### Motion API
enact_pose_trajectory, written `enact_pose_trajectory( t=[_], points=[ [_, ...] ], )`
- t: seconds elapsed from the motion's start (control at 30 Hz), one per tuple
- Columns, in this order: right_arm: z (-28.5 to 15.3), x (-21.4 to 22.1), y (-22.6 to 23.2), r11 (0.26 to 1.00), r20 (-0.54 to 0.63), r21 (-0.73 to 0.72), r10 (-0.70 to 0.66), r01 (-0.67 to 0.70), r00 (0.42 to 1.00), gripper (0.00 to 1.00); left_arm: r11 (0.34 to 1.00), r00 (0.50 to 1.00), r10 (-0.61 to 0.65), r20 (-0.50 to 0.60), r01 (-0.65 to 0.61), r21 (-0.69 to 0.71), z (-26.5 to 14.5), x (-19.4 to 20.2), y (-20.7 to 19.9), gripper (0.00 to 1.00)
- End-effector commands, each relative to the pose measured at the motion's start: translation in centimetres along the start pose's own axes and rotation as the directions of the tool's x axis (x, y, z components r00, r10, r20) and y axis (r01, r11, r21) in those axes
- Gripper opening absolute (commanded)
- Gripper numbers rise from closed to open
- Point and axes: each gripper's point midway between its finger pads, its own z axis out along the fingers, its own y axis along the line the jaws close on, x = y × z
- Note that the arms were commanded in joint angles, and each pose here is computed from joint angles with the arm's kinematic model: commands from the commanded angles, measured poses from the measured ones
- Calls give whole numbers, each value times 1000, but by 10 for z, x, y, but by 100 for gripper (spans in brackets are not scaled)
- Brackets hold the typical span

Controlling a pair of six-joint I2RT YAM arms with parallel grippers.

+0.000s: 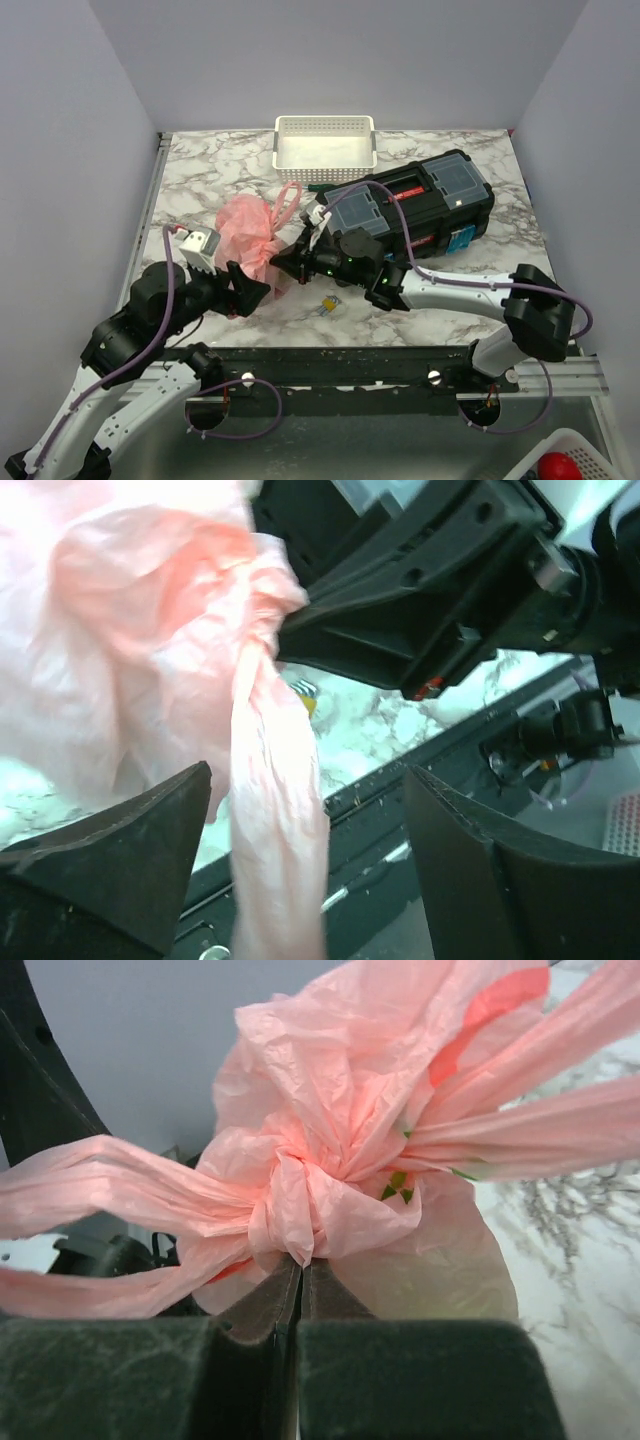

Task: Take the fake fruits out of the plastic bag
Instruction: Untie the plastic bag at the center of the board.

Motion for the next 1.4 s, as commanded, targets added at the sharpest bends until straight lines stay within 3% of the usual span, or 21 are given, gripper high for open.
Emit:
enact_pose_trajectory(
  t=[0.0,0.13,0.3,0.57,0.9,1.1,1.27,1.37],
  points=[
    [-15,-7,-18,991,-19,119,-59,61,998,1,991,987,69,143,-50,-127,-16,-45,12,79],
    [-13,-4,-19,988,-75,119,-86,95,994,1,979,975,77,208,-35,-201,-25,-80,12,79],
    [-17,10,-23,988,-87,131,-68,79,994,1,966,978,109,180,-62,-250,-8,-96,12,86],
    [-25,16,-21,991,-81,126,-34,44,996,1,936,989,147,-9,-142,-322,53,-80,28,61],
    [-25,12,-23,990,-70,135,-41,50,997,1,901,952,276,-132,-304,-308,91,-71,38,61],
    [-26,12,-23,989,-66,139,-36,45,997,1,863,930,335,-153,-368,-347,97,-63,56,45],
    [-25,15,-25,988,-71,147,-33,44,997,1,867,918,374,-135,-397,-302,102,-58,53,51],
    [-22,14,-26,988,-79,149,-38,49,996,1,865,912,389,-127,-409,-291,104,-56,54,37]
  ],
)
